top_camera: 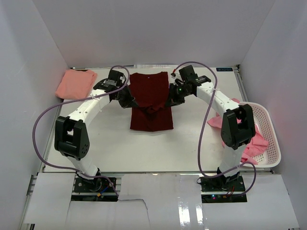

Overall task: Fold and stack the t-shirts
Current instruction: Fold the folded rectangular tshirt in 1/3 of the way

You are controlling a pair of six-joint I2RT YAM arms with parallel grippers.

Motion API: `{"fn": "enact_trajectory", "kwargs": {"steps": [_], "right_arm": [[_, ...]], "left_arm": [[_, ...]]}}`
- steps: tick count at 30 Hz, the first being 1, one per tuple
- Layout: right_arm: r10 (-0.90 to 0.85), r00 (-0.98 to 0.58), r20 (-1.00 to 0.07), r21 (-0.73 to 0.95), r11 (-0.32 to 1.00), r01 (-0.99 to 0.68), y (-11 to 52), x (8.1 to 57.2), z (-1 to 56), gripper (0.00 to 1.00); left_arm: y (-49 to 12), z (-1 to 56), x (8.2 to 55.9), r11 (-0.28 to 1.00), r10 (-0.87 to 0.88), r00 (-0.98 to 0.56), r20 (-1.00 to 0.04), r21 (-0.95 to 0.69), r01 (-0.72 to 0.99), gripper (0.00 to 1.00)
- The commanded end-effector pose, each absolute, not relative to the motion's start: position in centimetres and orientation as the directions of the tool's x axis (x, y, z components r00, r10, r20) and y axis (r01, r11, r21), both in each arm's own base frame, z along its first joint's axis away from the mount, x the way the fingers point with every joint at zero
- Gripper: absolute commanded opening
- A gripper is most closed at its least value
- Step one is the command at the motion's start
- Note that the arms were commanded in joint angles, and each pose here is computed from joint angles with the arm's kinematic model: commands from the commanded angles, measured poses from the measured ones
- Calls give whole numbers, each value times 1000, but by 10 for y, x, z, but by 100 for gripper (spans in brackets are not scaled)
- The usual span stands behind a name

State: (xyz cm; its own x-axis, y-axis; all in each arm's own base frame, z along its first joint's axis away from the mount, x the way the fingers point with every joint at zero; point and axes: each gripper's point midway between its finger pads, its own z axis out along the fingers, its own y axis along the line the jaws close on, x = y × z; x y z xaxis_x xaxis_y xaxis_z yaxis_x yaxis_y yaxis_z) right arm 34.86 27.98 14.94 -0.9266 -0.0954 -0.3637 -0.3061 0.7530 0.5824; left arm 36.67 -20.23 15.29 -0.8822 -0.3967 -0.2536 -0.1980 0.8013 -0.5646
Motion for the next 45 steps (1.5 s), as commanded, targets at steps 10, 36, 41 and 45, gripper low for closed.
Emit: {"fn": "enact_trajectory", "kwargs": {"steps": [10, 36, 41, 45], "right_arm": [[-93, -907, -410, 578, 743, -338, 284, 391, 166, 8], [-55, -917, -394, 598, 742, -302, 288, 449, 142, 10], [-59, -924, -379, 609, 735, -297, 291, 454, 131, 11], [-59, -926, -372, 615, 732, -294, 293, 459, 124, 11]], "left_arm": [[-198, 174, 406, 797, -411, -854, -321, -581, -166, 0], [-194, 137, 450, 807, -412, -855, -316, -562, -181, 0], [-198, 127, 459, 808, -409, -859, -307, -560, -185, 0], [-198, 120, 463, 811, -410, -860, -303, -553, -192, 0]]}}
